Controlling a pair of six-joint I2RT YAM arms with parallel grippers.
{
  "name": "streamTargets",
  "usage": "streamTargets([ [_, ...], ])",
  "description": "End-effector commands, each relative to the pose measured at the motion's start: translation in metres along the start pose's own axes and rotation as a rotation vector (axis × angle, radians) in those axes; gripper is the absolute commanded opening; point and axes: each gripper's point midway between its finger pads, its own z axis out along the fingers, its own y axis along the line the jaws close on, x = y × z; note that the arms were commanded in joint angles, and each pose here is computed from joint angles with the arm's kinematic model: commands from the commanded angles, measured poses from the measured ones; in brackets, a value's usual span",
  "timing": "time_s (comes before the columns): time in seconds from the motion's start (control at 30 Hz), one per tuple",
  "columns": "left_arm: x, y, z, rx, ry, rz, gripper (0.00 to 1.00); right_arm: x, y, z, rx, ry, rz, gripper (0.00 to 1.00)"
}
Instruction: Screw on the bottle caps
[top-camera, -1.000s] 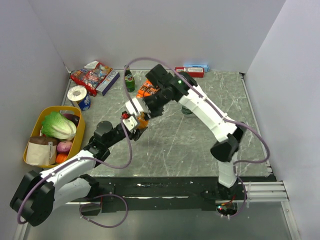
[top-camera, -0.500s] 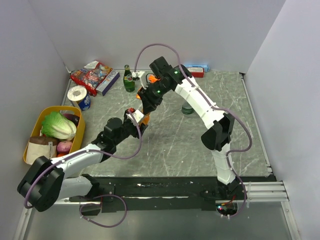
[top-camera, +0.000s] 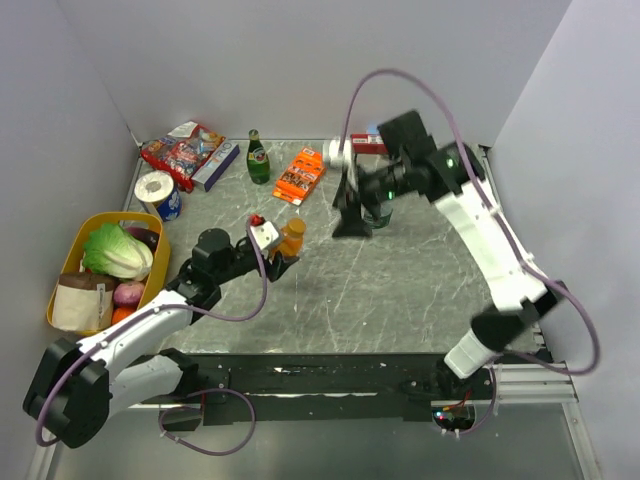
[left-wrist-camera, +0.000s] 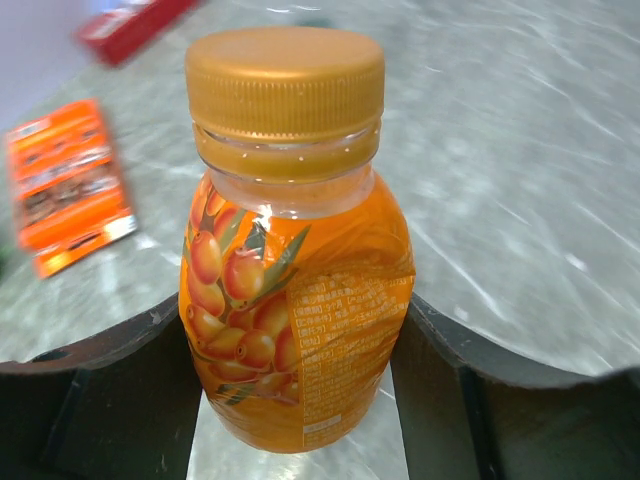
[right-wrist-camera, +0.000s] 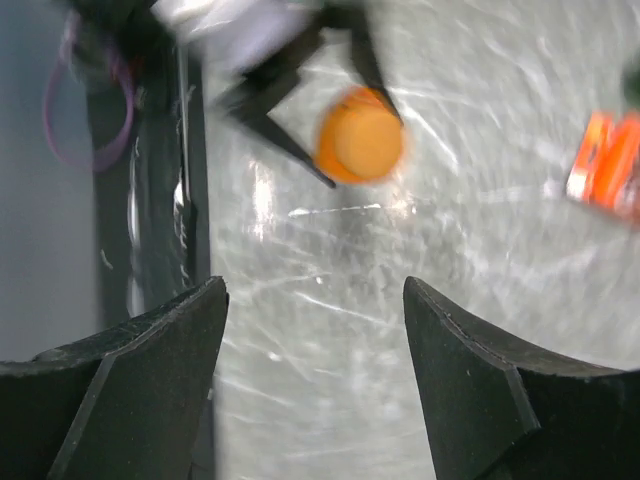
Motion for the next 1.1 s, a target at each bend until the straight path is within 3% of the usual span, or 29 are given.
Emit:
streamTargets([
  [0.0,-0.022,-0.034,-0.003,0.253,-0.020,0.105,0.01,0.005,0.023,0.023,-0.080,0.006,-0.554,0.79],
  [0.1,-0.025,-0.036,-0.003,0.294,-0.012,0.170,0.01,0.004,0.032,0.034,-0.108,0.014,-0.703,0.79],
  [0.3,-0.034,-0.037,-0.008,0.307,-0.042,0.262,0.01,0.003,0.036,0.048,-0.151,0.028,-0.825,0.78],
  [0.7,-0.043,-0.034,-0.011,0.287,-0.077,0.305,0.01,0.013,0.040,0.058,-0.217,0.070,-0.933,0.75],
  [1.07,-0.049,-0.032,-0.011,0.277,-0.092,0.342,0.01,0.016,0.042,0.072,-0.268,0.098,-0.939,0.69],
])
